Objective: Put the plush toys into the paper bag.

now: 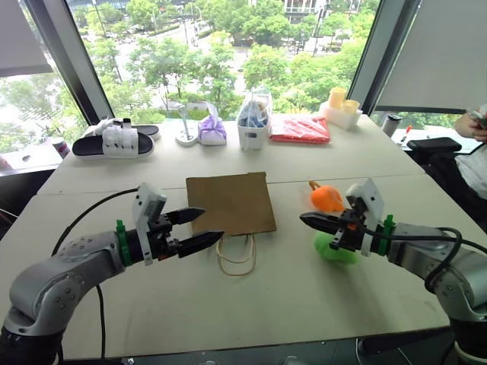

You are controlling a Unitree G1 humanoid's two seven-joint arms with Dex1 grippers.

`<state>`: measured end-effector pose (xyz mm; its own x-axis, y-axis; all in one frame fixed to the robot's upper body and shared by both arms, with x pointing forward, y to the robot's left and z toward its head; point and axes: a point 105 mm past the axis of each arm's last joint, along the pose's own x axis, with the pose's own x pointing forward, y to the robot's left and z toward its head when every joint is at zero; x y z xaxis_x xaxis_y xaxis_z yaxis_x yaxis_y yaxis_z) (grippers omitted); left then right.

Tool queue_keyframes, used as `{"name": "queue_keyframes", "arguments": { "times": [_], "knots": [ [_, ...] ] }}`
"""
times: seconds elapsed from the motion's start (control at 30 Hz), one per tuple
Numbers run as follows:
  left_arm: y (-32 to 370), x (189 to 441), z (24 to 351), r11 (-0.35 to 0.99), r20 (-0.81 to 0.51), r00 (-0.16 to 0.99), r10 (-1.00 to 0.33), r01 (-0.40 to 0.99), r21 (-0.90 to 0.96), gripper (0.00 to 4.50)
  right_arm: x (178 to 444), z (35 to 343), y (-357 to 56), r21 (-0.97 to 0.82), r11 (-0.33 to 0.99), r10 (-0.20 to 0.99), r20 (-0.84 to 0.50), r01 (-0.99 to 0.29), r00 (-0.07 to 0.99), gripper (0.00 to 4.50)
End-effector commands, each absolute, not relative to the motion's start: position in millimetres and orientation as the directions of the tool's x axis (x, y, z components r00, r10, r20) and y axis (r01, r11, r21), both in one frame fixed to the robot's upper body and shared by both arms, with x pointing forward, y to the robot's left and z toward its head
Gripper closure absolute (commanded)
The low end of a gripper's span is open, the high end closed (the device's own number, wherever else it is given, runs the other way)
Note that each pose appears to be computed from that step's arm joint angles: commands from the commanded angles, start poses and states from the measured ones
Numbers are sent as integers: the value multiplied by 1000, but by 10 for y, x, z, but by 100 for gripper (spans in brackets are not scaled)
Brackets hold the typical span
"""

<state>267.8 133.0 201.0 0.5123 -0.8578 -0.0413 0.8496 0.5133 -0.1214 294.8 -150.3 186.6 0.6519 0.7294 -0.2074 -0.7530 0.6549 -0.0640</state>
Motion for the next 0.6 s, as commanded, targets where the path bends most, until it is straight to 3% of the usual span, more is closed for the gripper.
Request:
{"name": "queue_keyframes", "arguments": {
  "times": [0.03, 0.17, 0.37, 0.6],
  "knots": [
    [1375, 2622, 2073, 506, -48, 504, -863, 859, -75, 3, 2878, 1978, -1387, -116, 631, 751, -161, -767, 641, 448],
    [1332, 2619, 2226, 480, 10, 484, -875, 870, -113, 3, 2929, 2008, -1402, -111, 629, 754, -156, -769, 639, 448],
    [1346, 2590, 2120, 489, -47, 486, -872, 870, -63, 3, 2927, 1915, -1364, -121, 589, 773, -203, -799, 601, 448],
    [1340, 2599, 1845, 369, -216, 421, -881, 897, 243, 3, 2921, 1904, -1382, -154, 581, 767, -225, -799, 601, 448]
  ]
}}
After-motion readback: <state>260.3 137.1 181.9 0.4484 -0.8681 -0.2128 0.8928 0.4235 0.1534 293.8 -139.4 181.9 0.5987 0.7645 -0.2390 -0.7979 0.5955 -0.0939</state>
